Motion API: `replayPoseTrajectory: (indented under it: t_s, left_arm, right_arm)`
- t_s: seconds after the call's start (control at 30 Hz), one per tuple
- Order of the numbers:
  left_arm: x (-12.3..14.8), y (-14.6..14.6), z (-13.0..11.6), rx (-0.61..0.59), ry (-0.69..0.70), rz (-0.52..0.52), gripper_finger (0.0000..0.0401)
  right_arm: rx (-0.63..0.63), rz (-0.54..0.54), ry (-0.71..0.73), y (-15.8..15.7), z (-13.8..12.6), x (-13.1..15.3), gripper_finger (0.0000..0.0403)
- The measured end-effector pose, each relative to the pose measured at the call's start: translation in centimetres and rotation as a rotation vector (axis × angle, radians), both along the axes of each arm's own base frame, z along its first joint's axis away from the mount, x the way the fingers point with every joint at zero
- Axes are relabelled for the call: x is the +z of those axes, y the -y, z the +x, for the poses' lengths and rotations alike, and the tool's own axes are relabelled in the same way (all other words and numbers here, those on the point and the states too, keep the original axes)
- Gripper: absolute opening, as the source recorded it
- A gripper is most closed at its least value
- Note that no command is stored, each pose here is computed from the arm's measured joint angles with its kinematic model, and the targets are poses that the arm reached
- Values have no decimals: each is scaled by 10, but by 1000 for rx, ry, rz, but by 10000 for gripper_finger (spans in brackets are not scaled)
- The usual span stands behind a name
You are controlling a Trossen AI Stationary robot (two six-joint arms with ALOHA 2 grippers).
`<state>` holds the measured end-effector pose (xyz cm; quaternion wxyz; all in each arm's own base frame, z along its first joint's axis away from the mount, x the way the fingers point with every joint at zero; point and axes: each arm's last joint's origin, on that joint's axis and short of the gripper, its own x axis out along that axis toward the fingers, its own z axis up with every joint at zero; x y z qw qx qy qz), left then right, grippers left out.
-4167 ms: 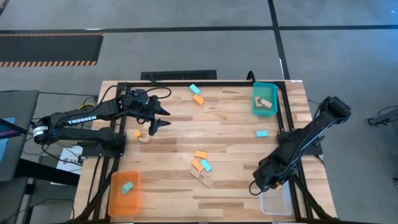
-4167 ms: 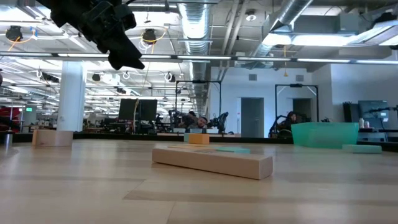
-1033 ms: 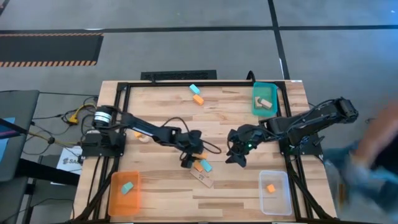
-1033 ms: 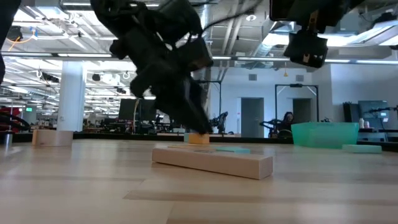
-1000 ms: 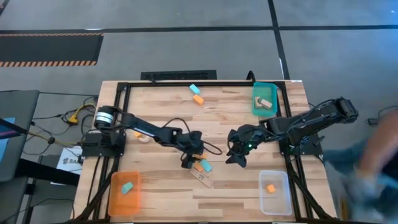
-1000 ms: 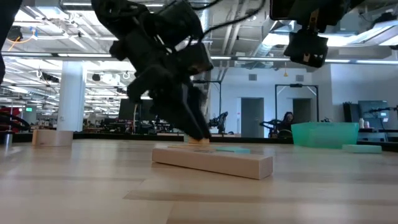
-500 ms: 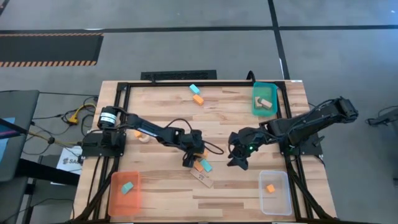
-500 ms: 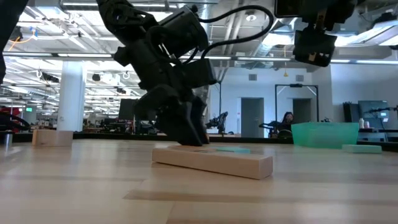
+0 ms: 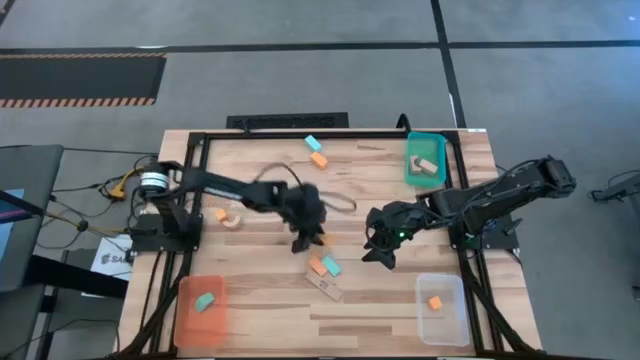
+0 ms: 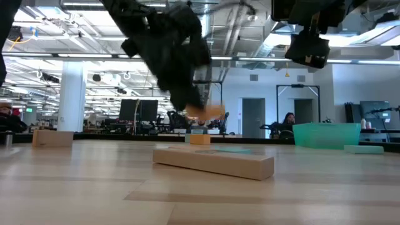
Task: Sort & place blocks by color
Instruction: Put the yellow block into the transparent bin
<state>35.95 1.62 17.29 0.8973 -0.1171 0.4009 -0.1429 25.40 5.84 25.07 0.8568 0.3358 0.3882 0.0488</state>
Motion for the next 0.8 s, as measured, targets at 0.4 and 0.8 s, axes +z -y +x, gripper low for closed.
replayPoseTrajectory:
  t_s: [0.4, 0.8]
  left_arm:
    - [36, -33, -3, -124, 7, -713, 97]
    - [64, -31, 9, -117, 176, -781, 97]
  right_arm:
    - [149, -609, 553, -1, 21, 41, 260]
    - [193, -721, 589, -2, 34, 33, 260]
